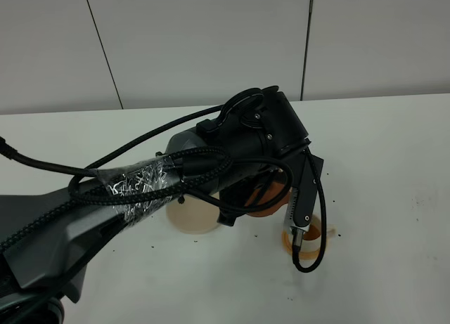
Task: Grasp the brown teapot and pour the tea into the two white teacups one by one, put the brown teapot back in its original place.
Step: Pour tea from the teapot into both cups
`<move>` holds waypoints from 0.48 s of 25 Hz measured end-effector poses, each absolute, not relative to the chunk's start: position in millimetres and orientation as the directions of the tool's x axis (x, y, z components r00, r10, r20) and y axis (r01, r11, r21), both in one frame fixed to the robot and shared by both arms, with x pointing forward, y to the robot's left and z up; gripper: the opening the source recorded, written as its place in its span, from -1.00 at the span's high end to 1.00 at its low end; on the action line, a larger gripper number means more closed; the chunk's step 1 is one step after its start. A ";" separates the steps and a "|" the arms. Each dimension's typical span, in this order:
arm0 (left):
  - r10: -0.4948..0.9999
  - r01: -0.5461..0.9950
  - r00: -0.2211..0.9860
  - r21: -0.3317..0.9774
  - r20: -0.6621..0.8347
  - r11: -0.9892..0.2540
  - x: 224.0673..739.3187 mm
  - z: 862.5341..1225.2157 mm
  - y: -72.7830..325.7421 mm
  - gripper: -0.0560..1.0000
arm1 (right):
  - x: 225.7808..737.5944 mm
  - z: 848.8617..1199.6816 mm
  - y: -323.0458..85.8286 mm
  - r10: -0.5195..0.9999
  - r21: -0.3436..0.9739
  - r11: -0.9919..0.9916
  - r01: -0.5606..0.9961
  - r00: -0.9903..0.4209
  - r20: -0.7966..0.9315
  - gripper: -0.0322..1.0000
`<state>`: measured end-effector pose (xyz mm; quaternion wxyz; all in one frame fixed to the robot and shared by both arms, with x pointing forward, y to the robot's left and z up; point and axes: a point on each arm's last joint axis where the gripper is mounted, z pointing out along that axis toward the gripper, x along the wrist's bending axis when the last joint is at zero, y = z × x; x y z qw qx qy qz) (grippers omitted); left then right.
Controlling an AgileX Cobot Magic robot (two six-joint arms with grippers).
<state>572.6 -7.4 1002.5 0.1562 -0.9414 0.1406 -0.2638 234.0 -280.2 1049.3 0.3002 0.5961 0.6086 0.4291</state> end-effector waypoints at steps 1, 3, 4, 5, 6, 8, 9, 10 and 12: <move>-0.351 -0.185 0.818 -0.371 0.456 -0.910 572.4 1002.8 -8.1 0.57 | 234.0 1049.3 -280.2 0.983 0.880 -0.079 0.468 -0.109 0.146 0.47; -0.366 -0.195 0.807 -0.375 0.464 -0.906 570.3 1003.4 -11.5 0.58 | 234.0 1049.3 -280.2 0.983 0.880 -0.079 0.468 -0.109 0.146 0.47; -0.368 -0.198 0.805 -0.374 0.466 -0.906 570.2 1003.5 -12.1 0.58 | 234.0 1049.3 -280.2 0.983 0.880 -0.079 0.468 -0.109 0.146 0.47; -0.370 -0.201 0.802 -0.372 0.468 -0.906 569.7 1003.5 -13.0 0.58 | 234.0 1049.3 -280.2 0.983 0.880 -0.079 0.468 -0.109 0.146 0.47; -0.370 -0.201 0.802 -0.372 0.468 -0.906 569.7 1003.6 -13.1 0.58 | 234.0 1049.3 -280.2 0.983 0.880 -0.079 0.468 -0.109 0.146 0.47; -0.372 -0.202 0.801 -0.374 0.469 -0.905 569.7 1003.6 -13.1 0.58 | 234.0 1049.3 -280.2 0.983 0.880 -0.079 0.468 -0.109 0.146 0.47; -0.372 -0.202 0.801 -0.374 0.469 -0.905 569.8 1003.7 -13.0 0.58 | 234.0 1049.3 -280.2 0.983 0.880 -0.079 0.468 -0.109 0.146 0.47; -0.372 -0.202 0.801 -0.374 0.469 -0.905 569.8 1003.7 -13.0 0.58 | 234.0 1049.3 -280.2 0.983 0.880 -0.079 0.468 -0.109 0.146 0.47; -0.373 -0.202 0.800 -0.375 0.469 -0.905 569.9 1003.7 -13.0 0.58 | 234.0 1049.3 -280.2 0.983 0.880 -0.079 0.468 -0.109 0.146 0.47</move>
